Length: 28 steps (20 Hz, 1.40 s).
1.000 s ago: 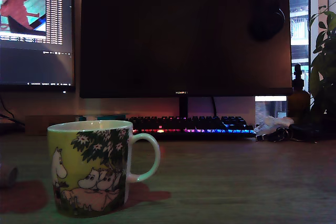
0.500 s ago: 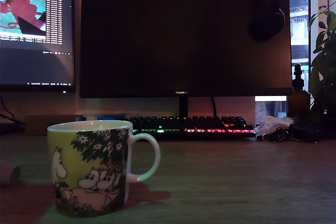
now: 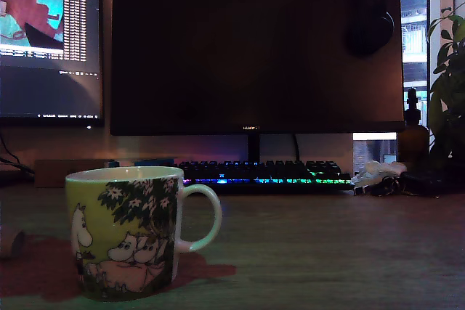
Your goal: Pick up the coffee capsules on the table and drop them inside the coffee cup
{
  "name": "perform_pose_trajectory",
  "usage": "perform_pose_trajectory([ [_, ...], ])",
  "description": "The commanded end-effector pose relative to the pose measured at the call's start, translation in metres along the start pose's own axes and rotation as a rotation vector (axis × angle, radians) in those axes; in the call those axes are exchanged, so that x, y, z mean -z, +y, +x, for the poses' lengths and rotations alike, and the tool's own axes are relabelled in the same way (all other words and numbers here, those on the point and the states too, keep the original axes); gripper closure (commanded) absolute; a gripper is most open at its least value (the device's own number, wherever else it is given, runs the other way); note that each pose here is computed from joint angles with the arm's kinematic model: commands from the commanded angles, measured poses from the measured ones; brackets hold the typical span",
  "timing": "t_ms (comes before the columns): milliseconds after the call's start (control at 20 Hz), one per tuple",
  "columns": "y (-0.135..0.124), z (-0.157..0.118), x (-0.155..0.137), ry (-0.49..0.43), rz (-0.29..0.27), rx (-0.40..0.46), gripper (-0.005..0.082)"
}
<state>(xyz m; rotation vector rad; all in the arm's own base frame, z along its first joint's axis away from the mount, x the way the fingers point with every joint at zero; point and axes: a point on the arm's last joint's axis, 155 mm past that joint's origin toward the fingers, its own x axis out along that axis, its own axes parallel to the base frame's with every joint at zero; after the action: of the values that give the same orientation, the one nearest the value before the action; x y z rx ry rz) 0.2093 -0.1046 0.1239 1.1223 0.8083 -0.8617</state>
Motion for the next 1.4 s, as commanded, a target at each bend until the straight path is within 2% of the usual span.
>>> perform_pose_trajectory([
  [0,0.002,0.006,-0.002,-0.003,0.023,0.020,0.0237],
  [50,0.003,0.009,-0.001,0.004,0.031,0.030,0.0237],
  [300,0.008,0.026,0.004,0.040,0.002,0.066,0.0239],
  [650,0.006,0.044,0.001,0.029,-0.028,0.142,0.0239],
  [800,0.011,0.054,-0.003,0.016,-0.032,0.142,0.0239],
  [1350,-0.002,0.092,0.002,0.051,-0.056,0.267,0.0239],
])
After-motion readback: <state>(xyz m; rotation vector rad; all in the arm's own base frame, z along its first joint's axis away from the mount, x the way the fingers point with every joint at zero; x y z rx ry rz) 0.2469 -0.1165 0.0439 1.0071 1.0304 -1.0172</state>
